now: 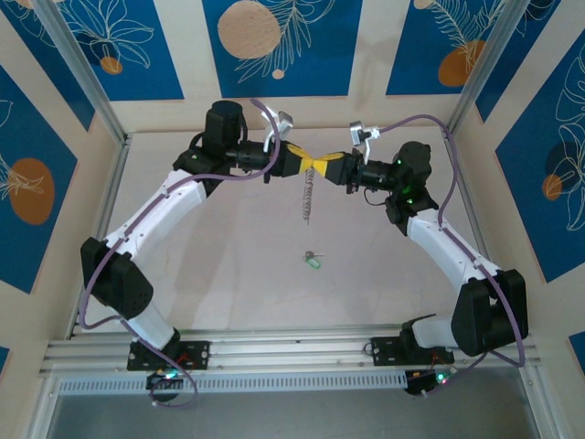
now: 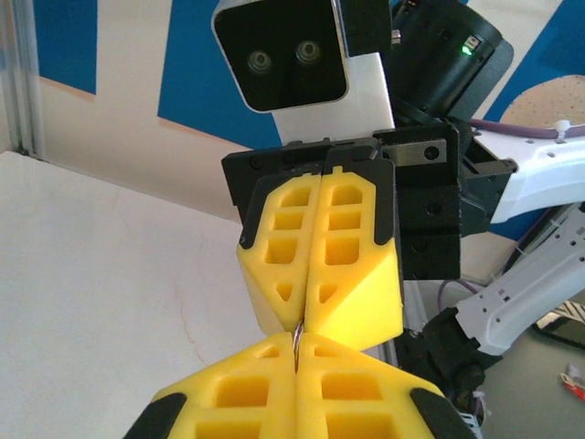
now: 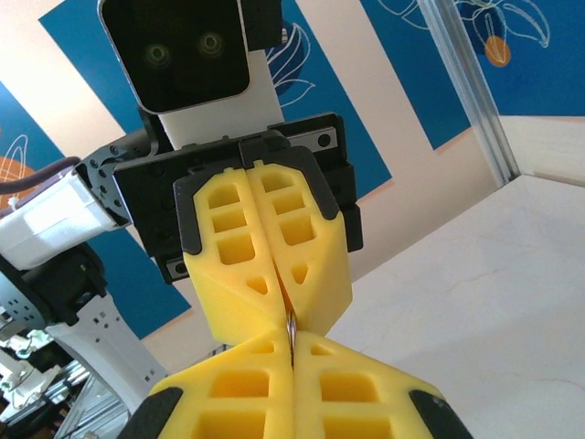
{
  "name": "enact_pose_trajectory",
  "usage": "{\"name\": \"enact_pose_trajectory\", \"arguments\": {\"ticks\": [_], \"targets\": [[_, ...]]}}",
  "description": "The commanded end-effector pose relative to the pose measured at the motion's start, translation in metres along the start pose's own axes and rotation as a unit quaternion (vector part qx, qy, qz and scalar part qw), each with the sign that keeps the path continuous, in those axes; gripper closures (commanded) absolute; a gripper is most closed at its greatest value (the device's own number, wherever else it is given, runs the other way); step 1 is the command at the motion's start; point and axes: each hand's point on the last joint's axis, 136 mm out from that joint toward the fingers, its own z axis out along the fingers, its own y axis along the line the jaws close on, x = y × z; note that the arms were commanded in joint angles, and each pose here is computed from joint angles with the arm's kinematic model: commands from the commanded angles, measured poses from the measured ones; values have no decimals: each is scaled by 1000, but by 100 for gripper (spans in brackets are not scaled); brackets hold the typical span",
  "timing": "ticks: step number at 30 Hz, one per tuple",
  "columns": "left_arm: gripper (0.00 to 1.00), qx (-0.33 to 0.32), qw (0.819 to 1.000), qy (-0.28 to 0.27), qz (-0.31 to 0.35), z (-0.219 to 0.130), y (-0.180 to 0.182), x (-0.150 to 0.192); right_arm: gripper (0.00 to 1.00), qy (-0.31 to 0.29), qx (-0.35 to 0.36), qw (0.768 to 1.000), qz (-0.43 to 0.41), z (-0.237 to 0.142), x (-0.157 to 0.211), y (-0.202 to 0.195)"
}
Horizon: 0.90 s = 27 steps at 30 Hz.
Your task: Put the keys on the keyring
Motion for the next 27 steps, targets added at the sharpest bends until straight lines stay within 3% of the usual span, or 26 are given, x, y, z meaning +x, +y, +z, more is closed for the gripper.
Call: {"name": "enact_pose_trajectory", "arguments": {"ticks": [1, 6, 8, 17, 27], "targets": [[82, -33, 997, -52, 43, -9, -16, -30, 100, -19, 15, 1000, -8, -1, -8, -4], [61, -110, 987, -118, 13, -28, -1, -40, 100, -46, 16, 999, -17, -7, -16, -2], [58, -121, 983, -140, 1, -34, 1, -40, 100, -57, 14, 998, -22, -8, -19, 0], [55, -74, 978, -185, -56, -31, -3, -34, 100, -129, 18, 991, -23, -13, -33, 2], [54, -41, 976, -194, -88, -20, 5, -29, 100, -138, -6, 990, -8, -1, -36, 2]]}}
